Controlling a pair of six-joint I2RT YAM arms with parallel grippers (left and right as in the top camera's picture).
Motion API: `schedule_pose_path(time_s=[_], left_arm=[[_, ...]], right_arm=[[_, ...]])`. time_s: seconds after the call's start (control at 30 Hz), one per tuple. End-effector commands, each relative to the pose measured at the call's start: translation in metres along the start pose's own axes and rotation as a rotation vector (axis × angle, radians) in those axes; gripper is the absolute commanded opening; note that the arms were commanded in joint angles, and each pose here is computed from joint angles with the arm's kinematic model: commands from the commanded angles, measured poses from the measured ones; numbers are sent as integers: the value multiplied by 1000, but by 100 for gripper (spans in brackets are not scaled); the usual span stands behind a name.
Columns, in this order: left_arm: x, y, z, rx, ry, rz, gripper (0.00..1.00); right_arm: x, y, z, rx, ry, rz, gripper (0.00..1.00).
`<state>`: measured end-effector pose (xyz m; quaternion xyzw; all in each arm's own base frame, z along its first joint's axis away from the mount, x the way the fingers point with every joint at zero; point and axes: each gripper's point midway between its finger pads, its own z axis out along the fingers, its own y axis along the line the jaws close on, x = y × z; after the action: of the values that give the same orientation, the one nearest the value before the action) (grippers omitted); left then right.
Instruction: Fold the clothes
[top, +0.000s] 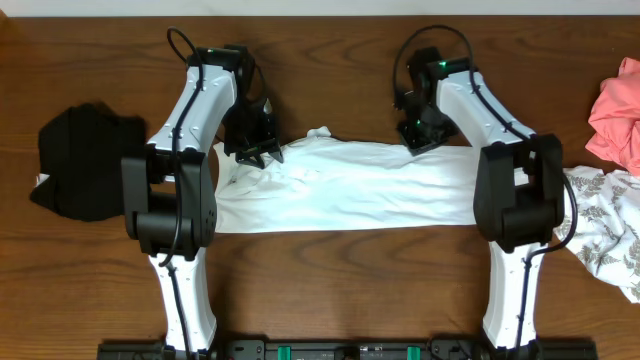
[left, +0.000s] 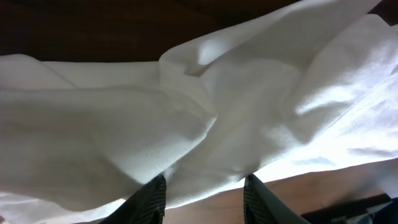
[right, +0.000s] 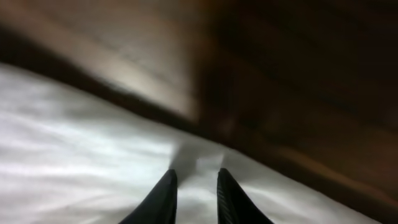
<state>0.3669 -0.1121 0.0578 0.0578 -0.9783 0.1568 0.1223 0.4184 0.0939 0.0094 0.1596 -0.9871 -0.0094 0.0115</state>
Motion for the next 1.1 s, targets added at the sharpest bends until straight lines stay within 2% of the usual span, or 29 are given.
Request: schedule_pose_path(time_s=[0.0,0.13,0.5,0.8,1.07], left_arm=[[2,2,-1,-17,-3,7,41],[2,2,-1,-17,-3,7,41],[1,2,-1,-16,-4,8,41],[1,2,-1,-16,-3,7,41],[1,2,-1,-16,-3,7,41]], right_arm=[[-5,-37,-35,42,-92,206,22],[3,-83,-55,47,-143,385,23],[50,-157,-55,1,-94,597,23],[64,-178,-41,-5,-93,656,24],[73,-164,-10,-58,-74,656,24]])
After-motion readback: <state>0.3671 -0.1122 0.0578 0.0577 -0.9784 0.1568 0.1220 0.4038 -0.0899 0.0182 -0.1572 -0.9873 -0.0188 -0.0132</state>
